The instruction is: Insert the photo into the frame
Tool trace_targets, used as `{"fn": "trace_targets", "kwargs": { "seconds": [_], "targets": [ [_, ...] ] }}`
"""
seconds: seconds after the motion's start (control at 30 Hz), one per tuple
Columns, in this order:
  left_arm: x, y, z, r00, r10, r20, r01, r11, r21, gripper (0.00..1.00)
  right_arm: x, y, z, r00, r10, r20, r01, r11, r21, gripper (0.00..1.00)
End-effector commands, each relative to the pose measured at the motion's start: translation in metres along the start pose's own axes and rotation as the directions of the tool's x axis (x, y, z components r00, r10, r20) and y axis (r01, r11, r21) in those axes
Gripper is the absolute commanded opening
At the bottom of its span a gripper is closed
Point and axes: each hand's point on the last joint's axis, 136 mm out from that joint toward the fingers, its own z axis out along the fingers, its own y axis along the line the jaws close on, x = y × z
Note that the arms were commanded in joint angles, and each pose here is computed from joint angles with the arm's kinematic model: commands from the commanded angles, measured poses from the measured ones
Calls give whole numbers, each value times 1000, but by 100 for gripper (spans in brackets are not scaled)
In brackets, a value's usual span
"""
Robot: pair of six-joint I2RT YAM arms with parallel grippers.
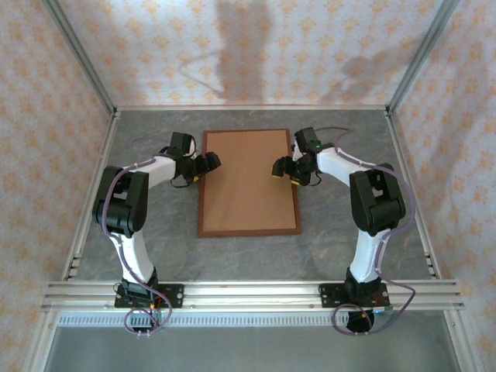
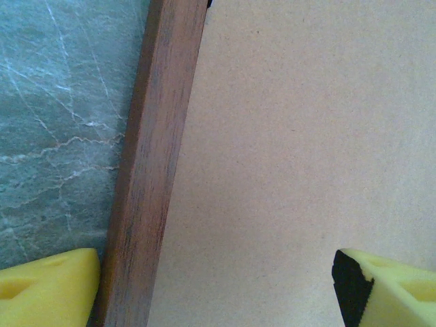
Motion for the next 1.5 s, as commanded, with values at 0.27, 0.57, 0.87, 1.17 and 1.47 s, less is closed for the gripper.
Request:
{"fn": "trace_targets", "kwargs": {
  "seconds": [0.27, 0.57, 0.87, 1.17, 1.47],
  "targets": [
    [-6, -13, 3, 1000, 22, 12, -22, 999, 28, 86, -7, -3, -9, 999, -39, 12, 38, 997, 60, 72],
    [-10, -8, 0, 999, 40, 27, -40, 999, -16, 86, -33, 3, -22, 989, -91, 119, 80, 993, 93, 74],
    [-17, -3, 7, 998, 49, 28, -48, 997, -55, 87, -74, 9, -11, 976, -116, 183, 93, 987, 129, 77],
    [-32, -1, 16, 996, 79, 30, -75, 992, -104, 87, -102, 17, 10, 975, -135, 174, 112, 984, 137, 77],
    [-31, -3, 27, 998, 62, 14, -61, 995, -76, 87, -107, 12, 26, 980, -140, 143, 119, 982, 149, 77]
  ]
}}
